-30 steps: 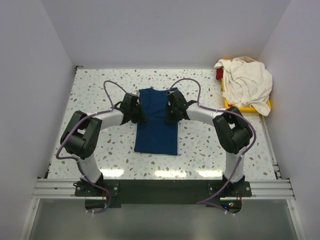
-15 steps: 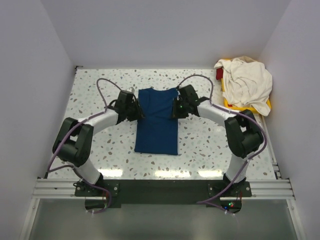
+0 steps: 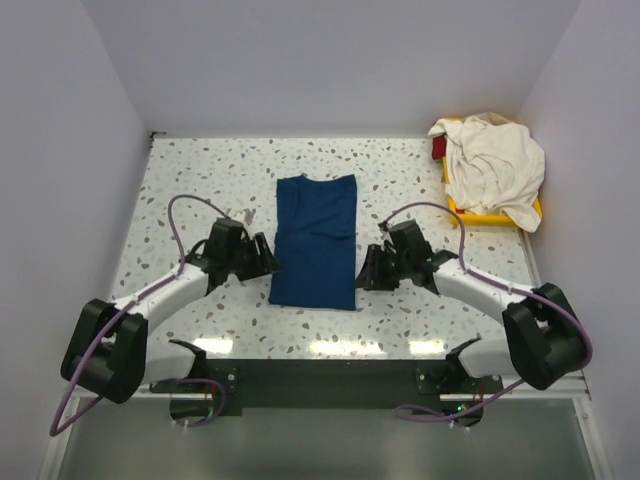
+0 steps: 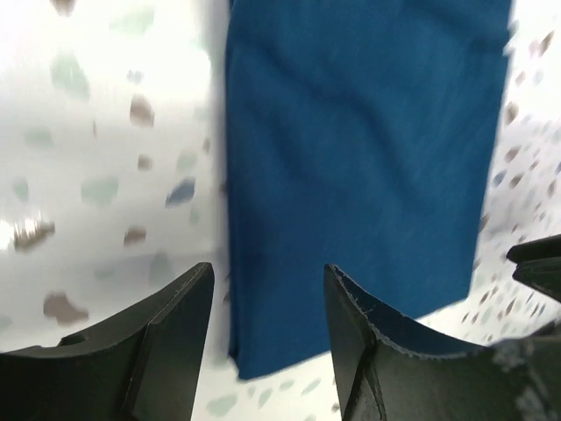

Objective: Fold and stack the t-shirts
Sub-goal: Fold the tshirt

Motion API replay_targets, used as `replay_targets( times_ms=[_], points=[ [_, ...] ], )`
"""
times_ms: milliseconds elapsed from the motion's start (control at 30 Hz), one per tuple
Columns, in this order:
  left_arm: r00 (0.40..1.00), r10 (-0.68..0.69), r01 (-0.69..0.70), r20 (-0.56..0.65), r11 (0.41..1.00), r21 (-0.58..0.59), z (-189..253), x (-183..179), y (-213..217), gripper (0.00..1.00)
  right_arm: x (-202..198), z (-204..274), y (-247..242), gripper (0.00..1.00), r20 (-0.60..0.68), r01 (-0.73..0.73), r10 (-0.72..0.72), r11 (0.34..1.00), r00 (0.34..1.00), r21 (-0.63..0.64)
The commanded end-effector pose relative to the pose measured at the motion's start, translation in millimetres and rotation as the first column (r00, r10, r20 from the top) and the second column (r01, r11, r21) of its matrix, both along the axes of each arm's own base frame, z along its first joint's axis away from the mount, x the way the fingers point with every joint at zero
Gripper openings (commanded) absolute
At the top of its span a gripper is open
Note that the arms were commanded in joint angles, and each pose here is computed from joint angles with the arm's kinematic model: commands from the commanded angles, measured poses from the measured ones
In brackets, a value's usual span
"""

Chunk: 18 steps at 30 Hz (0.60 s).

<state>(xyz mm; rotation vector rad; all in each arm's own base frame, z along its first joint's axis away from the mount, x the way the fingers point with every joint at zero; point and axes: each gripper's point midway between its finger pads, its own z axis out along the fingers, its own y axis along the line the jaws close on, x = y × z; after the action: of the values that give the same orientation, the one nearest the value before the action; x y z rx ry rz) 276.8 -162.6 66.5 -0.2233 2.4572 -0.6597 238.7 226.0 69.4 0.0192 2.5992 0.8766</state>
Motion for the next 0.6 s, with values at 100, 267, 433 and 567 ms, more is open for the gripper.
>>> replay_targets(
  times_ms=[100,267,433,567],
  points=[
    [0.993,-0.105,0.1,-0.046,0.99,-0.098,-12,-51,-7,0.58,-47,-11,-3,0.43,-0.084,0.075,-0.067,0.993,0.994,0.093],
    [0.988,-0.13,0.119,-0.081,0.984,-0.135,-24,-71,-9,0.57,-68,-29,-5,0.44,-0.146,0.096,-0.081,0.99,0.986,0.099],
    [0.986,-0.123,0.107,-0.112,0.985,-0.135,-34,-81,-8,0.51,-74,-42,-3,0.43,-0.179,0.122,-0.103,0.988,0.978,0.097],
    [0.987,-0.097,0.084,-0.13,0.991,-0.107,-44,-87,-5,0.49,-69,-43,-4,0.43,-0.168,0.175,-0.154,0.978,0.974,0.117]
  ],
)
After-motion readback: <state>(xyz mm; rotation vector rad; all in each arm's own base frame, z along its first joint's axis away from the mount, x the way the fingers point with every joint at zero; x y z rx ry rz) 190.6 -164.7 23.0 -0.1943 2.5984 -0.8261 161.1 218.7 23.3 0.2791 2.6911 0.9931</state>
